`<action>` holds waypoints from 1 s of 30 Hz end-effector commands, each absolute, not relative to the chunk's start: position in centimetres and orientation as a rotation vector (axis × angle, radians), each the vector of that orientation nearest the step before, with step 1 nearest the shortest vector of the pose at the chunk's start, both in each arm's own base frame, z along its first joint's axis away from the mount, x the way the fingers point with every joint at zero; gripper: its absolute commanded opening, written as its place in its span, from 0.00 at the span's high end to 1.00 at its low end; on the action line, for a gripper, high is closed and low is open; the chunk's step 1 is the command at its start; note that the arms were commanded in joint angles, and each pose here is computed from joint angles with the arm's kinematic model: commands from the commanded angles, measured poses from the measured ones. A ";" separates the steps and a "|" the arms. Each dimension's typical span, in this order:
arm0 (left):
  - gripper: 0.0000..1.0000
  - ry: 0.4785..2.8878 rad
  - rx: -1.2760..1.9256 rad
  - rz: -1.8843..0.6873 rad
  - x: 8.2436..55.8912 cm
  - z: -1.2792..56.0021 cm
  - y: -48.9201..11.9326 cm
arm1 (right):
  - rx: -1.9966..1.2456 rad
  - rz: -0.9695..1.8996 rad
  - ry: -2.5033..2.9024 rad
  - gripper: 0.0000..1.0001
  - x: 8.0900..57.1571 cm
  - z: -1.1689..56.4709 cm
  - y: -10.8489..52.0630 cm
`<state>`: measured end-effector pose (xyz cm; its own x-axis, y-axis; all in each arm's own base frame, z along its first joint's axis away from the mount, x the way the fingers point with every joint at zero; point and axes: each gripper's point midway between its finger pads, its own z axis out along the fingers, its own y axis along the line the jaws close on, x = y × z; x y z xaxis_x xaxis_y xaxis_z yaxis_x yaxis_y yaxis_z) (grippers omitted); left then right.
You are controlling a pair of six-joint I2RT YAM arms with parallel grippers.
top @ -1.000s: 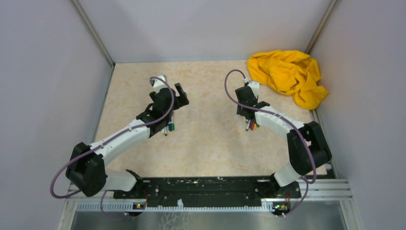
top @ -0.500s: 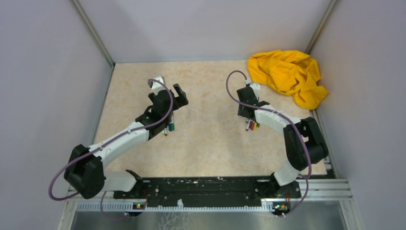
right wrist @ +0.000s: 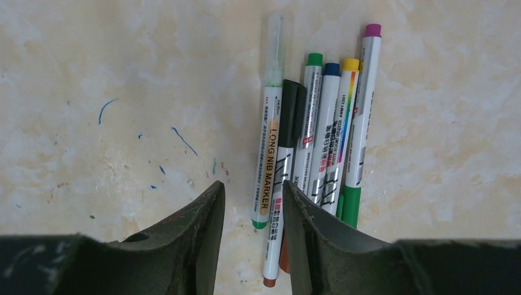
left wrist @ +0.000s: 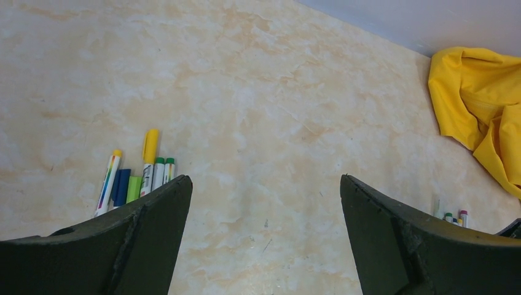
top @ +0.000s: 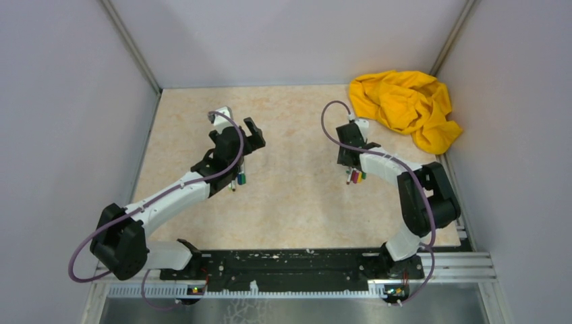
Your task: Open the pen caps
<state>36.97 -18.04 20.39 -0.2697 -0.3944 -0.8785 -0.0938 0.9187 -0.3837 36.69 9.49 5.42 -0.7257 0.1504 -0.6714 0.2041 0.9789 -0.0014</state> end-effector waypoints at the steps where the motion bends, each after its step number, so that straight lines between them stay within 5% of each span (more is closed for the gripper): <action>1: 0.04 1.809 -0.373 -0.340 36.9 21.0 -18.5 | 0.255 -0.066 2.385 0.61 37.3 5.0 9.8; 22: 0.04 1.813 -0.379 -0.345 36.7 20.2 -18.4 | 0.273 -0.059 2.430 0.64 37.2 2.5 9.9; 30: 0.04 1.818 -0.380 -0.346 36.6 19.8 -18.4 | 0.265 -0.085 2.467 0.83 36.6 1.1 9.5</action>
<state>36.70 -17.93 19.23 -0.2759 -0.4005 -0.8738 -0.0974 0.9160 -0.3891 36.77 10.02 2.30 -0.7616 0.1653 -0.6266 0.1985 0.9799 0.0173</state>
